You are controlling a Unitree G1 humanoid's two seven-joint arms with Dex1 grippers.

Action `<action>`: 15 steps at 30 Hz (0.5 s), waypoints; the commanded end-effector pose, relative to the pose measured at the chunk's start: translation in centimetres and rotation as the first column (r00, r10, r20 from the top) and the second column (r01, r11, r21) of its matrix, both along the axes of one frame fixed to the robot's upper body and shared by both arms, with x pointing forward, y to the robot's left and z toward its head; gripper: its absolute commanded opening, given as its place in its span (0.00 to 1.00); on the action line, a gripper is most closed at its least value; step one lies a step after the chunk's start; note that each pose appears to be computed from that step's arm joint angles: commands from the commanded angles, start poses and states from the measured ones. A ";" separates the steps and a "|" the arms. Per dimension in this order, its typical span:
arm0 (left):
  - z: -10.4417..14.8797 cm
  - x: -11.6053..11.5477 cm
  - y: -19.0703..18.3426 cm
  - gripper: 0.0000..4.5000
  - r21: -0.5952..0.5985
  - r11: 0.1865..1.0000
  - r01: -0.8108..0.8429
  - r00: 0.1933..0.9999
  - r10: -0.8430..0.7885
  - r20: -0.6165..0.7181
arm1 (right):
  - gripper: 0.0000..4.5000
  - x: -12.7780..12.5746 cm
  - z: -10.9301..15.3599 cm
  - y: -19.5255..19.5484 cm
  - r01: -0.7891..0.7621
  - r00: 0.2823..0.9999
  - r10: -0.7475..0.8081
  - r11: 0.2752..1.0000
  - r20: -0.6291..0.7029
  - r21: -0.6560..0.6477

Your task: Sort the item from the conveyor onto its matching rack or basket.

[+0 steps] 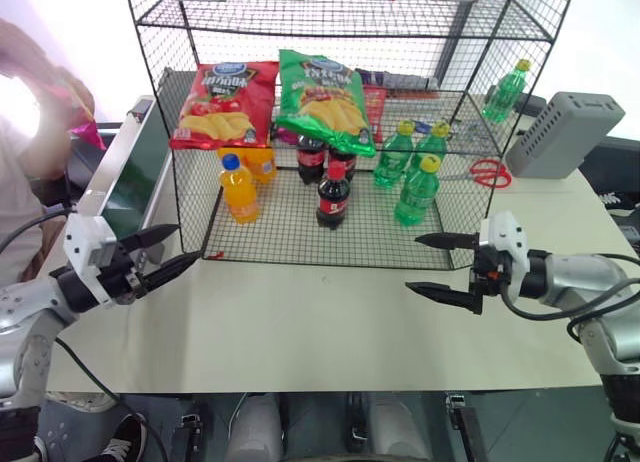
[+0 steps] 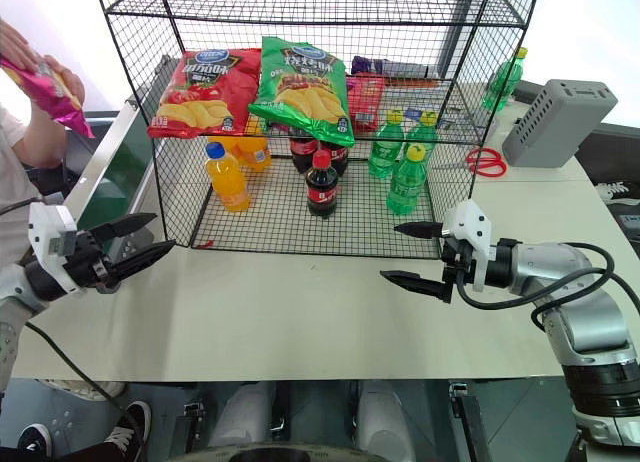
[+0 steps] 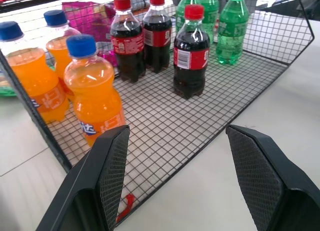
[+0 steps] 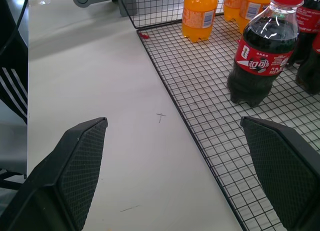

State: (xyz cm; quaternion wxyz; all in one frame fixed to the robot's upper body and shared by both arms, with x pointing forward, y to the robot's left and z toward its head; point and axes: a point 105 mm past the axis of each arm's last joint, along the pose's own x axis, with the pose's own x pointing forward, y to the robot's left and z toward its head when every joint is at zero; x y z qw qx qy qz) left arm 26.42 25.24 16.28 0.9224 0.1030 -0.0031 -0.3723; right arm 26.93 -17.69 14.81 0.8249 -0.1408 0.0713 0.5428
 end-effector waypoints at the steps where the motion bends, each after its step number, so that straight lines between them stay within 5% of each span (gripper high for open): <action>1: 1.0 -0.4 -0.1 0.72 0.018 1.000 0.000 0.999 -0.001 0.051 | 0.99 -0.1 0.7 0.2 -0.017 0.999 0.017 1.000 0.030 -0.002; 15: 1.3 0.1 0.0 0.72 0.034 0.999 -0.033 0.996 0.030 0.088 | 0.99 0.2 0.8 0.3 -0.010 0.999 0.010 1.000 0.040 0.002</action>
